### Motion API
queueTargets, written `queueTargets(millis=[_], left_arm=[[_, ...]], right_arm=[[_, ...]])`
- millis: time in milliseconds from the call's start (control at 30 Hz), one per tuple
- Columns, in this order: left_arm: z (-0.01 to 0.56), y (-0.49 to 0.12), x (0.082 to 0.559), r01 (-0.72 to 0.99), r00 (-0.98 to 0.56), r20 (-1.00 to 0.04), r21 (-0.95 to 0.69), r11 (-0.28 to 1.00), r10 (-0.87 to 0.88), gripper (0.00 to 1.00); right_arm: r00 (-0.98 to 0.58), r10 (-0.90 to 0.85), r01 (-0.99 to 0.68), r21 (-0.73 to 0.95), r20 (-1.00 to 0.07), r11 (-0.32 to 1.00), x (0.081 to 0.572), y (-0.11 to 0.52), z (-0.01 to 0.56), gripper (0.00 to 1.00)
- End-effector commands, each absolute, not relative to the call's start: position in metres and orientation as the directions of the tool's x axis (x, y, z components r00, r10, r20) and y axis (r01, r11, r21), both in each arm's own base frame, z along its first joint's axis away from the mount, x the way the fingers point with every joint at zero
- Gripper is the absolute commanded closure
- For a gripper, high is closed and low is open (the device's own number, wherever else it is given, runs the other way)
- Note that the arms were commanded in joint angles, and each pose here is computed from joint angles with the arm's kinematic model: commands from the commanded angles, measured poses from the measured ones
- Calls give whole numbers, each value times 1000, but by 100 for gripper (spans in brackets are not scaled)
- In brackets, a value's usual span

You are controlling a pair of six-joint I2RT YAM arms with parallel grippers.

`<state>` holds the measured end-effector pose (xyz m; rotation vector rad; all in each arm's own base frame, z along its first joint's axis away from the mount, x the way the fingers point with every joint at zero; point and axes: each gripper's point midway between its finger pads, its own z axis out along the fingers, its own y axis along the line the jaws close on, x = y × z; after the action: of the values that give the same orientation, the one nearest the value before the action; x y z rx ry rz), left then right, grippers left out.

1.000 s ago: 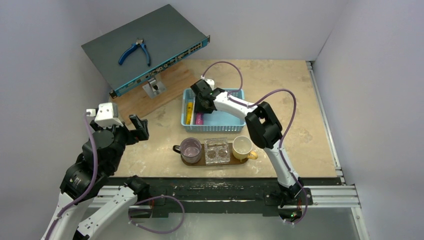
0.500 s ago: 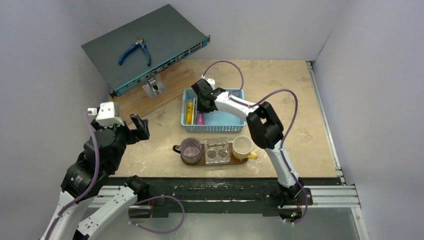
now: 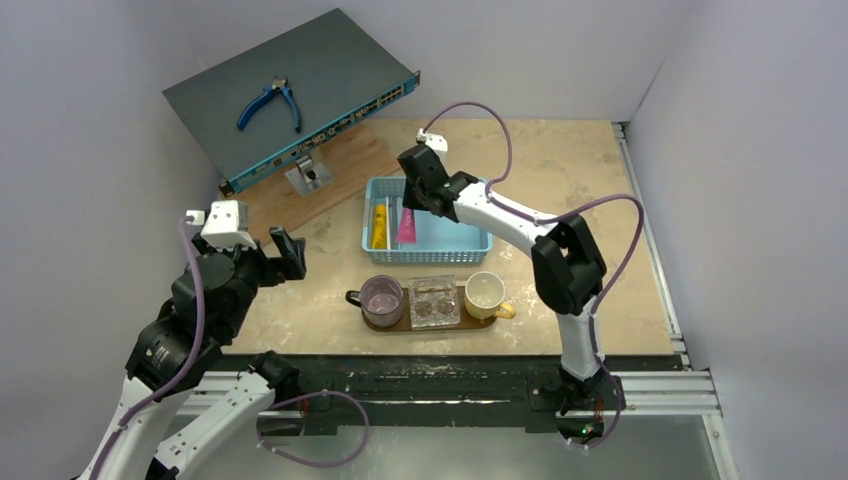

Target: Prepare toiletry sets of a toothbrush and toothpaste on the tray

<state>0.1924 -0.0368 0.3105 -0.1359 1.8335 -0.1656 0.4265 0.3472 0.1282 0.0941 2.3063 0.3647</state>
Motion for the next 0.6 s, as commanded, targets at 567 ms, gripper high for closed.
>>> queueTargets(millis=[567], left_arm=[[308, -134, 192, 465, -363, -930, -231, 855, -53, 0]], right_arm=[[-427, 206, -486, 416, -881, 769, 343, 348, 301, 100]])
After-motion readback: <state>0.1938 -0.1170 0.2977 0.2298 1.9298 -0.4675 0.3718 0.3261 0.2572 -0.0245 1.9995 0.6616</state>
